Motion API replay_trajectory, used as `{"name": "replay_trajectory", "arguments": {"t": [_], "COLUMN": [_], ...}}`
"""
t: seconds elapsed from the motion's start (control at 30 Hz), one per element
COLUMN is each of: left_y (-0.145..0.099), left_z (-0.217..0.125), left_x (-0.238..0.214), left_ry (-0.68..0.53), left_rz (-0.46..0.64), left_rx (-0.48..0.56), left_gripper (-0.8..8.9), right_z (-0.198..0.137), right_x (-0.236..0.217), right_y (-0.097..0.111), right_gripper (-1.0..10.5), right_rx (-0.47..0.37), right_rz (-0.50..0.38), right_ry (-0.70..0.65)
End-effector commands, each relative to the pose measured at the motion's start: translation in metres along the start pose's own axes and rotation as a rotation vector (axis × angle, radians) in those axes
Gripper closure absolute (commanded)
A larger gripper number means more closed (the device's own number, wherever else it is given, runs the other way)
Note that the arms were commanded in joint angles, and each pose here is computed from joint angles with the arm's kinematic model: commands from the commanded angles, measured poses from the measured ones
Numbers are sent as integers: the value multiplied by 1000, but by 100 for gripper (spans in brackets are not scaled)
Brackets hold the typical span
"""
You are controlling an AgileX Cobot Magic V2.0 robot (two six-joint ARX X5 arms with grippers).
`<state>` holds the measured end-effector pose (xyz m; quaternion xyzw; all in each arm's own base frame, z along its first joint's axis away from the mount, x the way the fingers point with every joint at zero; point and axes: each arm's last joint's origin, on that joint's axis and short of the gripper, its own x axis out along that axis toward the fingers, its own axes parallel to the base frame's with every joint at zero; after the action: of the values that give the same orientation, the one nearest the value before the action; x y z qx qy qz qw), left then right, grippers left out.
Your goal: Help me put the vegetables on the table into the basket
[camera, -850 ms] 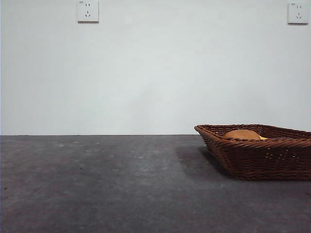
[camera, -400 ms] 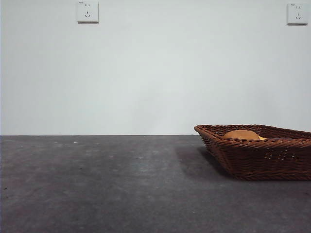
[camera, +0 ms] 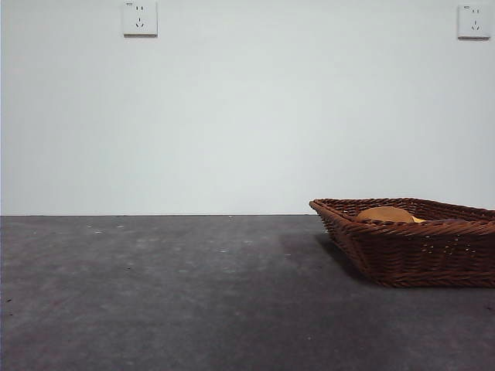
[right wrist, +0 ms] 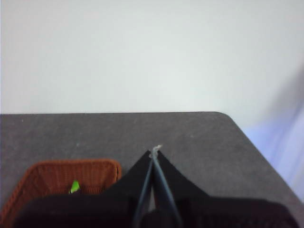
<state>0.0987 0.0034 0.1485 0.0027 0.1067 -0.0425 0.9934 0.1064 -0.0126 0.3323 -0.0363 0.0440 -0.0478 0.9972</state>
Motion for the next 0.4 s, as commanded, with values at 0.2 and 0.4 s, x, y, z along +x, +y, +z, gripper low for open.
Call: {"name": "replay_trajectory", "arguments": {"t": [0.2, 0.4], "left_y": [0, 0], "left_z": [-3, -3], "left_x": [1, 1], "left_ry": [4, 4], "left_rz": [3, 3], "left_rx": [-7, -7], "left_gripper": [816, 816], "right_z": [-90, -133], "right_x": [3, 3], "right_y": [7, 10], "right_gripper": [946, 946], "right_rx": [-3, -2], "right_rz": [0, -2], "right_ry": [15, 51]}}
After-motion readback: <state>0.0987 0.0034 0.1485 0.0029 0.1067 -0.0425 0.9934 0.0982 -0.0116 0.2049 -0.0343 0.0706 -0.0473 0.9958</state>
